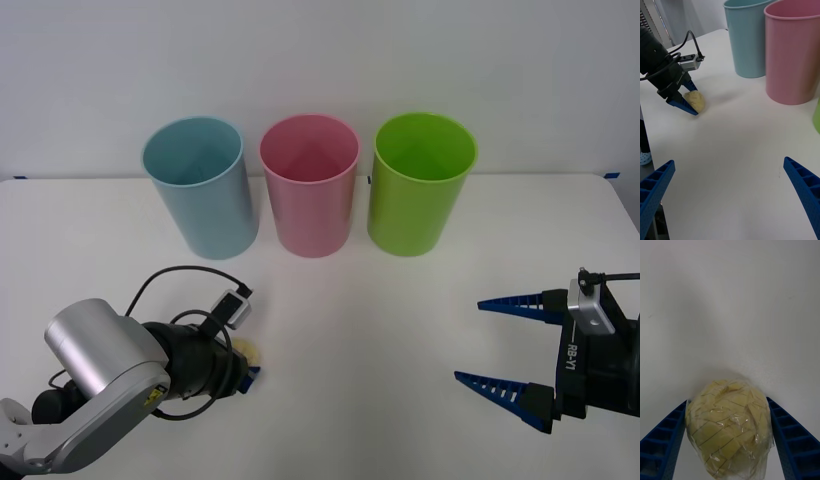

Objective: Put cans in the blue bin and PET bottles in the pink bin and trash in the green bin.

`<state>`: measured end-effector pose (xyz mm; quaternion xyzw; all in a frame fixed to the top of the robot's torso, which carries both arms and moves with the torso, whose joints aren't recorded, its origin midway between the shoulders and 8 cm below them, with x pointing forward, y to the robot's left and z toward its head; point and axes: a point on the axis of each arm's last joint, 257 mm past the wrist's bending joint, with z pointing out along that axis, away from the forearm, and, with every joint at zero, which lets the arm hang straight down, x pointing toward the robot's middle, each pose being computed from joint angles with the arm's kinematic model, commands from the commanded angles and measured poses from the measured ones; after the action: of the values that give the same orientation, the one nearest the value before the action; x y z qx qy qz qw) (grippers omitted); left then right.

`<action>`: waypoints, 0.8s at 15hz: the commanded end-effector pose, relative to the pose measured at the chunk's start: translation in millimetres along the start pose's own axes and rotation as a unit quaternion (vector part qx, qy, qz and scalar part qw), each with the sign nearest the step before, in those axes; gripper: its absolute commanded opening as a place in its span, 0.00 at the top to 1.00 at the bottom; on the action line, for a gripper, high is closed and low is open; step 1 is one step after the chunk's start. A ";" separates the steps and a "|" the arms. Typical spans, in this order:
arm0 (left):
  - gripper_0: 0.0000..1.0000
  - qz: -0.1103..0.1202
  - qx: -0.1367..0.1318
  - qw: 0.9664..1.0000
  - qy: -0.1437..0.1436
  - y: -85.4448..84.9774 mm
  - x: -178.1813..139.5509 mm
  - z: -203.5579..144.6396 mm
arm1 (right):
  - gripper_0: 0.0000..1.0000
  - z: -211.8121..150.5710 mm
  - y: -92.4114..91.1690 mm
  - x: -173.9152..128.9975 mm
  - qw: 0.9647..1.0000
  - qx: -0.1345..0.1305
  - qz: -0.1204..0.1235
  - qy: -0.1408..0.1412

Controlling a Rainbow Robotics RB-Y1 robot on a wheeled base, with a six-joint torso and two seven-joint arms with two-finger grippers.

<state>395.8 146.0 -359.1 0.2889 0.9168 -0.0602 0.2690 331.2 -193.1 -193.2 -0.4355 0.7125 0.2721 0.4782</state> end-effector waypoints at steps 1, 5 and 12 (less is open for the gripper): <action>1.00 0.004 -0.004 1.000 -0.005 1.0 -3.1 0.4 | 0.00 0.0 0.0 0.0 1.000 0.000 0.000 0.000; 1.00 0.026 -0.004 1.000 -0.017 0.9 -11.1 -0.2 | 0.00 0.0 0.0 0.0 1.000 0.000 0.000 0.000; 1.00 0.061 0.022 0.997 -0.041 -2.8 -16.2 -3.8 | 0.00 0.0 0.0 0.0 1.000 0.000 0.000 0.000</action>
<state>404.0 136.8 -349.3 0.3426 0.8872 -0.0679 0.3014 331.2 -193.1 -193.2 -0.4355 0.7125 0.2721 0.4782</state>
